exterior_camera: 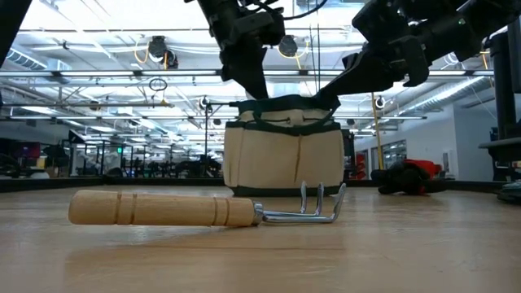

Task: Pick & Place Garden tools in Gardening bag
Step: Put the brown trowel into the brown gardening bag

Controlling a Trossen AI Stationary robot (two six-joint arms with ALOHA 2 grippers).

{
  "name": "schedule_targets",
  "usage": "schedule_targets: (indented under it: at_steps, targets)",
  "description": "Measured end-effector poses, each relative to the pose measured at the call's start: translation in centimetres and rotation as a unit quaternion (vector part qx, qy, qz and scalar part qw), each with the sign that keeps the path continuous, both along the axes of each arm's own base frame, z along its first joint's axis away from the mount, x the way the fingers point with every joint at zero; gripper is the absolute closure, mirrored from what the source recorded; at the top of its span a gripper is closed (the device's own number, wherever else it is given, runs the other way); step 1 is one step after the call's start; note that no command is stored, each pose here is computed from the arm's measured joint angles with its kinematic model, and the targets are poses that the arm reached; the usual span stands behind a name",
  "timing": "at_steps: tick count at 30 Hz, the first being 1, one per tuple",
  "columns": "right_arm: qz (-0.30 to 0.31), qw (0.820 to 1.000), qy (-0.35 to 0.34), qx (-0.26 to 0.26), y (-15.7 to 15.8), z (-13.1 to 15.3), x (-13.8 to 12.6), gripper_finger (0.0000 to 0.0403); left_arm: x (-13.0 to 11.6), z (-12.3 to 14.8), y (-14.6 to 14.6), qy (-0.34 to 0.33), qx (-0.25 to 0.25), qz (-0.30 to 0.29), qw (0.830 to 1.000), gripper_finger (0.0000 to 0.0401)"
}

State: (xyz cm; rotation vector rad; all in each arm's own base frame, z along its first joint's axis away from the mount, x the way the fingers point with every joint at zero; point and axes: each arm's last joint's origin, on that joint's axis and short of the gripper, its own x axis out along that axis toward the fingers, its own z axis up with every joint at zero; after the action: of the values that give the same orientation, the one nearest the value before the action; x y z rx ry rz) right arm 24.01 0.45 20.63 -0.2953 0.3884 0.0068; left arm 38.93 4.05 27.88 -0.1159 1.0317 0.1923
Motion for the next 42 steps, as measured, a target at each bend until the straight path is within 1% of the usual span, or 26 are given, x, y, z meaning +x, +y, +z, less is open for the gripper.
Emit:
schedule_targets:
  at_steps: [5, 8, 13, 18, 24, 27, 29, 32, 35, 38, 42]
  targets:
    - [0.001, 1.000, 0.000, -0.001, 0.0, 0.0, 0.0, 0.0403, 0.0, 0.0, 0.0, 0.003, 0.007, -0.012, 1.000, 0.0379]
    - [0.001, 1.000, 0.000, -0.001, 0.0, 0.0, 0.0, 0.0403, 0.0, 0.0, 0.0, 0.004, 0.016, -0.023, 1.000, 0.0356]
    - [0.000, 1.000, 0.000, 0.002, 0.0, 0.0, 0.0, 0.0403, 0.0, 0.0, 0.0, 0.007, 0.042, -0.018, 0.999, 0.0313]
    - [-0.001, 1.000, 0.000, 0.002, 0.0, 0.0, 0.0, 0.0403, -0.6, 0.5, -0.7, 0.018, 0.035, -0.030, 0.999, 0.0289]
    - [-0.001, 1.000, 0.000, 0.002, 0.0, 0.0, 0.0, 0.0403, -2.2, 2.0, -1.8, 0.030, 0.033, -0.044, 0.998, 0.0291]
    - [-0.001, 1.000, -0.001, 0.002, 0.0, 0.0, 0.0, 0.0403, -2.7, 2.7, -2.7, 0.026, 0.048, -0.075, 0.996, 0.0298]
    - [-0.001, 1.000, -0.001, 0.002, 0.0, 0.0, 0.0, 0.0403, -2.6, 2.8, -3.2, 0.027, 0.063, -0.108, 0.992, 0.0303]
    - [-0.001, 1.000, -0.004, 0.002, 0.0, 0.1, 0.0, 0.0403, -2.2, 2.1, -3.6, 0.026, 0.091, -0.159, 0.983, 0.0308]
    - [-0.001, 1.000, -0.004, 0.002, 0.0, 0.1, 0.0, 0.0403, -1.6, 1.3, -3.8, 0.022, 0.109, -0.186, 0.976, 0.0308]
    - [-0.001, 1.000, -0.002, 0.002, 0.0, 0.0, 0.0, 0.0403, -1.0, 0.8, -3.5, 0.007, 0.126, -0.205, 0.971, 0.0308]
    - [-0.001, 1.000, 0.000, 0.002, 0.0, 0.0, 0.0, 0.0403, -0.8, -0.1, -2.6, 0.028, 0.122, -0.199, 0.972, 0.0308]
